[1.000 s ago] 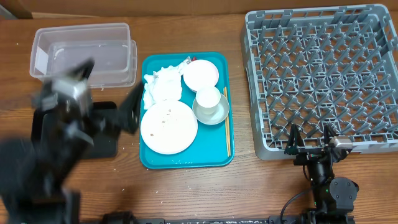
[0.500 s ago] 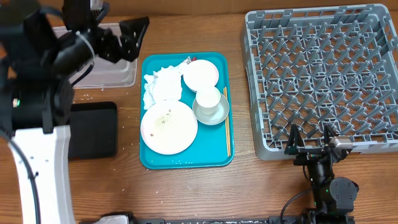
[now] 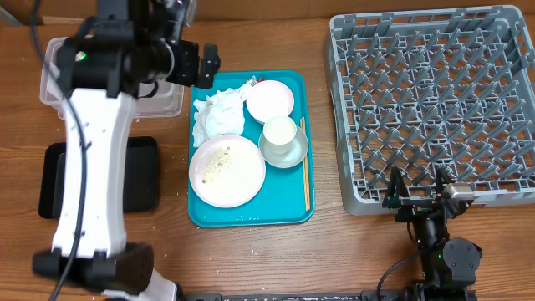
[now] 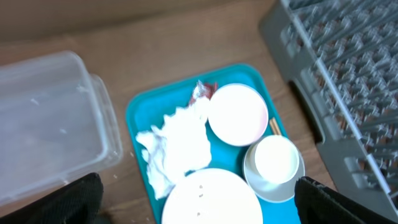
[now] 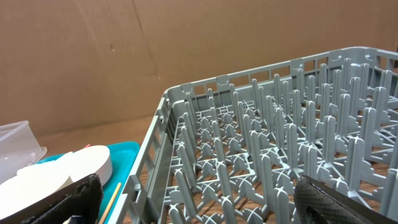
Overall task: Sort waste into correct bins and load items into the dishwasher
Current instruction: 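Move the left gripper over the white tissue on the teal tray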
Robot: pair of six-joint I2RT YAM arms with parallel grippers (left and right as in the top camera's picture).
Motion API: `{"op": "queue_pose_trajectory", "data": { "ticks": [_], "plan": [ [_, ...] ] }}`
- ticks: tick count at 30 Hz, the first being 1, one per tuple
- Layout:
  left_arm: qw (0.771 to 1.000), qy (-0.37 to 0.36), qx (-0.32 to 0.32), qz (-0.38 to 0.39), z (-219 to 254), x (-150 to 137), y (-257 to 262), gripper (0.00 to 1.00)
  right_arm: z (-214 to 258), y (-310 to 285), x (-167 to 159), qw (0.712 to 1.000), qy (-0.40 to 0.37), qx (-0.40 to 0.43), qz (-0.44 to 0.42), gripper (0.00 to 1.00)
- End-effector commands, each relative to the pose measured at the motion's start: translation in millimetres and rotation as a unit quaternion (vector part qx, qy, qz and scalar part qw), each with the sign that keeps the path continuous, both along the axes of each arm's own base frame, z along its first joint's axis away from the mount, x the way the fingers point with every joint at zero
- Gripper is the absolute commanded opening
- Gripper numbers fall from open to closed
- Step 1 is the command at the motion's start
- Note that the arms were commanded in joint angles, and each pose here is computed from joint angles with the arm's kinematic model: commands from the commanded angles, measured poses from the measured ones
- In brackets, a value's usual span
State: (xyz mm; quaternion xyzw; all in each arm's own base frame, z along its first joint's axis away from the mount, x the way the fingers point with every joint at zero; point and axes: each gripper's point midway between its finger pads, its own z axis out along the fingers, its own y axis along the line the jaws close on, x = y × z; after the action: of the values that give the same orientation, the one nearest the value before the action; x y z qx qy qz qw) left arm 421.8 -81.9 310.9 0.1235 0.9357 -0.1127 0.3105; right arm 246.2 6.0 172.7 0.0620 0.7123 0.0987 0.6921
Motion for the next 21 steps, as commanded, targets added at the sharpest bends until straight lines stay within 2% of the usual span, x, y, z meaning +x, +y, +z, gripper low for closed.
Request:
{"op": "queue_pose_trajectory", "data": {
  "ticks": [1, 8, 12, 15, 17, 21],
  "plan": [
    [0.999, 0.025, -0.013, -0.027, -19, 9, -13, 1.00, -1, -2, 0, 1.000, -0.003, -0.002, -0.003, 1.00],
    [0.995, 0.099, -0.006, -0.027, -75, 22, -17, 1.00, -1, -2, 0, 1.000, -0.003, -0.002, -0.003, 1.00],
    [0.989, 0.137, 0.061, 0.002, -112, 28, -8, 1.00, -1, -2, 0, 1.000, -0.003, -0.002, -0.003, 1.00],
    [0.981, 0.164, 0.107, 0.013, -141, 31, -8, 0.91, -1, -2, 0, 1.000, -0.003, -0.002, -0.003, 1.00],
    [0.977, 0.183, 0.108, 0.005, -158, 31, -17, 0.85, -1, -2, 0, 1.000, -0.003, -0.002, -0.003, 1.00],
    [0.969, 0.218, 0.117, -0.004, -189, 29, -28, 0.81, -1, -2, 0, 1.000, -0.003, -0.002, -0.003, 1.00]
  ]
}}
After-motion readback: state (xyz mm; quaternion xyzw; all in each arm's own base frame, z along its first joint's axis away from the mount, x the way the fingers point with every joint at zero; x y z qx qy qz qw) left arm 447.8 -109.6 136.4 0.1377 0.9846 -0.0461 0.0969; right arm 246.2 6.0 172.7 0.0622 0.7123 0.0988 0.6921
